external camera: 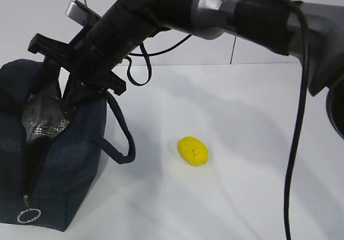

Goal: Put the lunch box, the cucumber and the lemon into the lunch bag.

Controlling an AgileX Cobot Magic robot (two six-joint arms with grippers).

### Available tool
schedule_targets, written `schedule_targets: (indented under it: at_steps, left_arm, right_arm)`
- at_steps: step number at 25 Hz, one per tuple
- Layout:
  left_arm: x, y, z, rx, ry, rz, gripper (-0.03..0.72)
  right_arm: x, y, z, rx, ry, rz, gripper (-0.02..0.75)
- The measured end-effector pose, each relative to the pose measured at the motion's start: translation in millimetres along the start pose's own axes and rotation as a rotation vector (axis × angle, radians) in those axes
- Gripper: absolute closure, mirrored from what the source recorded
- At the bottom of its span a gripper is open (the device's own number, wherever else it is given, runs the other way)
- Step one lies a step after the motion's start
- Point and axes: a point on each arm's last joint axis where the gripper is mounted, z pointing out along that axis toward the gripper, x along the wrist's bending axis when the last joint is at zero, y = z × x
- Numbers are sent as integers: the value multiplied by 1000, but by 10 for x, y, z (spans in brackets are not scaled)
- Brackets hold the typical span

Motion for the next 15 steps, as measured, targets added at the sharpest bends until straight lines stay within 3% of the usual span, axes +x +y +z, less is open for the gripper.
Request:
schedule_targets:
  at_steps: [15]
  left_arm:
    - [-2,-6,0,6,-2,11,692]
  right_arm:
    - [-112,22,-212,133,-10,-80,297]
